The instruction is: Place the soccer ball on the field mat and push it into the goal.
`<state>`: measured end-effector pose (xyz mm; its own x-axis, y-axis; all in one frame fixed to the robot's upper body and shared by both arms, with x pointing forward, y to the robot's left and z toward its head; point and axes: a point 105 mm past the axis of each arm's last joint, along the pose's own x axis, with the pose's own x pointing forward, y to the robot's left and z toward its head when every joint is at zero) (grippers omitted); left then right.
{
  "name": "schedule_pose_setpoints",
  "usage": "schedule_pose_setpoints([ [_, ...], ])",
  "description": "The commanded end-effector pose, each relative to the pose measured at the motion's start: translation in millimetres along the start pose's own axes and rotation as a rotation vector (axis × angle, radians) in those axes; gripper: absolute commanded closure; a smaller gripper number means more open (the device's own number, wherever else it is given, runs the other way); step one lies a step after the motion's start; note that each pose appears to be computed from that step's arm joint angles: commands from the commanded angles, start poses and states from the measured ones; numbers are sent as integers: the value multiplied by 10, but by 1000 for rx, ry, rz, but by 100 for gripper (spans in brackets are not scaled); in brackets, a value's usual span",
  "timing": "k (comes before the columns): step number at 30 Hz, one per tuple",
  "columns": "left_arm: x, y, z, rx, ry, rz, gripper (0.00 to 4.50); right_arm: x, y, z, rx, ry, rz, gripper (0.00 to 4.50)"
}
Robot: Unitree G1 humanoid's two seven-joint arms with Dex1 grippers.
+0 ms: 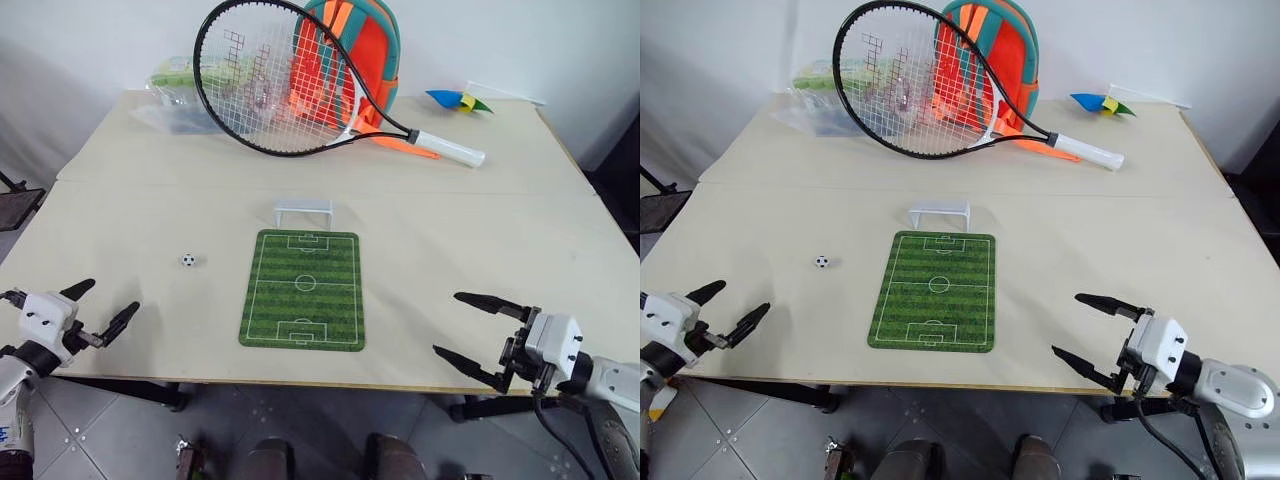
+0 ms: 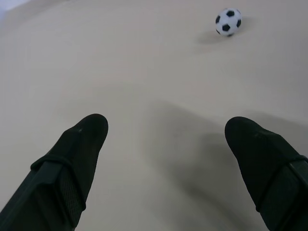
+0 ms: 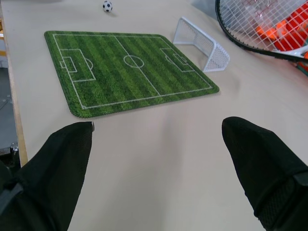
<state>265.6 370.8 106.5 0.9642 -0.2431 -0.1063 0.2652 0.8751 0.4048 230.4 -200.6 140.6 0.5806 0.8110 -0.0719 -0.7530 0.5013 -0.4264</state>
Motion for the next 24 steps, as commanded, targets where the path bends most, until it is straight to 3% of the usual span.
schedule_pose_setpoints([
  [1,-62,96,139,10,-29,13,5,34,4,39,-15,-25,12,0],
  [5,-175,78,49,-89,44,-43,5,196,-2,197,112,-141,55,0],
  [7,-278,90,84,-155,-5,-49,5,282,-53,324,148,-220,28,0],
  [11,-591,20,-97,-191,34,-46,5,380,-36,604,132,-418,4,0],
  [15,-699,-93,-82,-222,-10,-41,5,435,-68,639,123,-451,-23,0],
  [19,-468,-193,118,-275,-101,-62,5,449,-89,566,91,-418,-9,0],
  [24,88,-257,432,-297,-170,-114,5,421,-152,467,82,-390,-14,0],
])
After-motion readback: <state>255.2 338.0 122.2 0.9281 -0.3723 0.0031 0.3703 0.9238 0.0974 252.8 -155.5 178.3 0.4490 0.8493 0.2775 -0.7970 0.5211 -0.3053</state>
